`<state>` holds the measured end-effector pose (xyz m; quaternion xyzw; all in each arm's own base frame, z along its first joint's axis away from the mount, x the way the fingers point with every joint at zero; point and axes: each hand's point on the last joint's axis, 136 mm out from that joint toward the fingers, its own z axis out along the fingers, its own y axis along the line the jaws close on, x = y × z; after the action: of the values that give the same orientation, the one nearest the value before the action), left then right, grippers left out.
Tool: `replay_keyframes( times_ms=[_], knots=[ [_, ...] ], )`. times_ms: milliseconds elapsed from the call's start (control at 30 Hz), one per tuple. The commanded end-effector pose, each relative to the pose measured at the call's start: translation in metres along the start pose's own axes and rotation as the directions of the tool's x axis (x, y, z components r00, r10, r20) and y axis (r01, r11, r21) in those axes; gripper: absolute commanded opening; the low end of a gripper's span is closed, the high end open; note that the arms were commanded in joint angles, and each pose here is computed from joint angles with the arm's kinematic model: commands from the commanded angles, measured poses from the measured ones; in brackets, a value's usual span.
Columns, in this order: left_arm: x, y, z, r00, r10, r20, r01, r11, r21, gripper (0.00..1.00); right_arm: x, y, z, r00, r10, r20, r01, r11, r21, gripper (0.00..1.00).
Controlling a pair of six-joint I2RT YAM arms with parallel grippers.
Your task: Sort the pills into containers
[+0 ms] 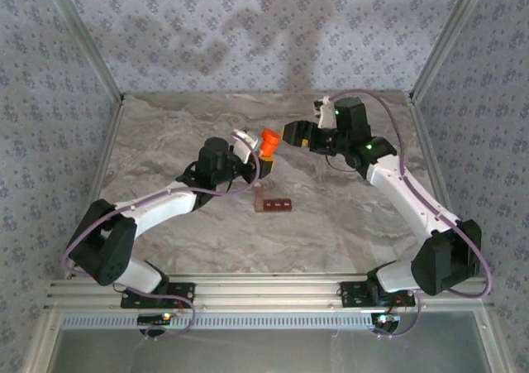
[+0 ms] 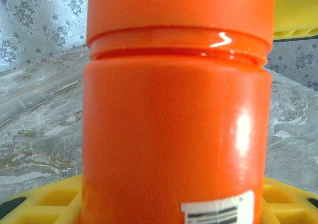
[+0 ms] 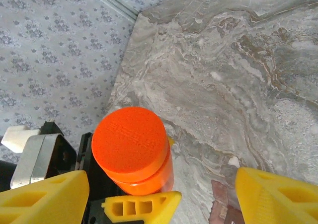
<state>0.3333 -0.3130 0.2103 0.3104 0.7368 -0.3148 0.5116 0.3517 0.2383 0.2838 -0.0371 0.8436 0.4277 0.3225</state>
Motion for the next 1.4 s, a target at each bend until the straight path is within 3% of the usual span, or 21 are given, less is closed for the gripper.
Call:
replay_keyframes(
  times_ms=[0,700,867,1100,1367],
  knots=[
    [-0.032,-0.009,-0.008,0.998,0.023,0.061,-0.025,0.999,0.034,0.22,-0.007,0.005,0.0,0.998,0.041,0.046,-0.04,0.999,-0.015,0.79],
    [-0.037,-0.02,-0.003,0.999,0.017,0.034,-0.021,0.994,0.106,0.2,-0.006,0.025,0.034,1.0,0.025,0.005,-0.025,0.998,-0.049,0.8],
    [-0.036,-0.021,-0.001,0.999,0.014,0.031,-0.017,0.993,0.113,0.2,-0.004,0.026,0.037,1.0,0.022,0.0,-0.022,0.998,-0.058,0.71],
    [-0.037,-0.019,-0.001,1.0,-0.004,0.017,0.002,0.995,0.104,0.14,-0.001,0.025,0.039,0.999,-0.041,-0.001,0.041,0.992,-0.116,0.46],
    [-0.055,-0.029,-0.013,0.997,-0.065,0.043,0.054,0.977,0.206,0.13,0.008,0.012,0.019,0.966,-0.246,0.08,0.259,0.911,-0.32,0.42]
  ],
)
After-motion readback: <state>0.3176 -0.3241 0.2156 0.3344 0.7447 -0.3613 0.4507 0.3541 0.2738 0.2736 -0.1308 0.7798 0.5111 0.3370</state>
